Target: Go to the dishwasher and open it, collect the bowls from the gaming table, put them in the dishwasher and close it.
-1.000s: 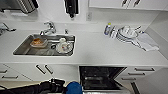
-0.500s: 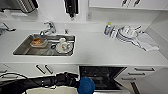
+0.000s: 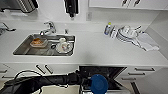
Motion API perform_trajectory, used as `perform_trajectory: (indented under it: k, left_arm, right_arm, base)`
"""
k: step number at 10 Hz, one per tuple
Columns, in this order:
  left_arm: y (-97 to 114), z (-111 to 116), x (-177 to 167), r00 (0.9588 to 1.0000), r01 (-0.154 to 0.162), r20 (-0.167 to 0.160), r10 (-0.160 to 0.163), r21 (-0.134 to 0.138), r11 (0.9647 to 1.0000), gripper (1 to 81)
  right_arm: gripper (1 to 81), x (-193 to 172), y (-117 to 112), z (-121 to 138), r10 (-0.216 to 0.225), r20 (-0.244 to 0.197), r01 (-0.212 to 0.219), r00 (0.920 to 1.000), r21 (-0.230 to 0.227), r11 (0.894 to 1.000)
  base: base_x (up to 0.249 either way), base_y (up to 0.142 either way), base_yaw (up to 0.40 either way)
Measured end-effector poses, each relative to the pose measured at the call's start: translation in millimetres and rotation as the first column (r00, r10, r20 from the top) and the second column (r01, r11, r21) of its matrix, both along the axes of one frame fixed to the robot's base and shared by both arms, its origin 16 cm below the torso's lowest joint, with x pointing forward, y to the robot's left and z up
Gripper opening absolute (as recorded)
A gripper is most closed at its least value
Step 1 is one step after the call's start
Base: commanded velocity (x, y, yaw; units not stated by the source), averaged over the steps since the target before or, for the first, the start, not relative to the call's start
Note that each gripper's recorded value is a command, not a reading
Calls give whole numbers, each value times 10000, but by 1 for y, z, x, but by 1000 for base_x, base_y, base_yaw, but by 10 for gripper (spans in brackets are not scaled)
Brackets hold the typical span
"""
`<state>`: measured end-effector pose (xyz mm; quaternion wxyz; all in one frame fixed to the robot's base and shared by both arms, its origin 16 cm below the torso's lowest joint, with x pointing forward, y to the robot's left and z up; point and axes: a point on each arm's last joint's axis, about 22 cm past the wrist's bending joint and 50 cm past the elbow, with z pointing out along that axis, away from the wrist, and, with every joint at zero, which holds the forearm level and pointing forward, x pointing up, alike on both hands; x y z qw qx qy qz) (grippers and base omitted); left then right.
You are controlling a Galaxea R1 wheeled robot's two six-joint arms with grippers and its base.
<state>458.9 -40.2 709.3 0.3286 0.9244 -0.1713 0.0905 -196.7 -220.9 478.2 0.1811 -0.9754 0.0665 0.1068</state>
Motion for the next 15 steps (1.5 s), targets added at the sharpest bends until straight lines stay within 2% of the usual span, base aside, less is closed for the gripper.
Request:
perform_trajectory:
  k: [2, 3, 4, 5, 7, 9, 10, 11, 13, 14, 15]
  left_arm:
    - [-33, 6, 7, 9996, -29, 295, 45, -528, 9986, 10]
    - [-45, 6, 10, 9992, -41, 388, 68, -673, 9977, 10]
    - [-51, 4, 13, 9991, -113, 410, 142, -708, 9974, 811]
    - [-55, 2, 14, 9990, -202, 381, 232, -768, 9968, 811]
    - [-57, 3, 14, 9989, -178, 410, 212, -826, 9964, 811]
    - [-53, -4, 7, 9994, -215, 267, 237, -800, 9966, 811]
    - [-47, -10, 5, 9994, -286, 180, 299, -704, 9971, 811]
    - [-32, -19, 5, 9991, -410, 123, 417, -518, 9978, 811]
    - [18, -53, -10, 9978, -664, -76, 666, 151, 9977, 811]
    - [49, -78, -35, 9952, -836, -474, 861, 512, 9952, 811]
    - [75, -95, -61, 9929, -899, -721, 948, 683, 9936, 811]
  right_arm:
    - [10, 1, 0, 0, -24, 46, 24, 10000, -6, 10000]
    - [10, 1, 0, 0, -22, 41, 23, 10000, -10, 10000]
    - [10, 0, -1, 1, -24, 27, 24, 10000, -15, 10000]
    - [10, -3, -2, 2, -19, -12, 19, 10000, -29, 10000]
    - [10, -4, -3, 3, -28, -16, 28, 10000, -33, 10000]
    - [10, -3, -3, 2, -62, 52, 63, 10000, -43, 10000]
    - [10, -1, -3, 2, -89, 125, 89, 9999, -56, 9999]
    - [10, 1, -4, 2, -143, 266, 145, 9995, -82, 9999]
    - [10, 7, -14, 5, -325, 692, 336, 9971, -144, 9993]
    - [10, 11, -26, 7, -349, 848, 368, 9958, -215, 9991]
    - [10, 19, -37, 12, -475, 1093, 496, 9929, -170, 9986]
  base:
    - [0, 0, 0]
    - [0, 0, 0]
    - [0, 0, 0]
    - [0, 0, 0]
    - [0, 0, 0]
    - [0, 0, 0]
    - [0, 0, 0]
    - [0, 0, 0]
    - [0, 0, 0]
    - [0, 0, 0]
    - [0, 0, 0]
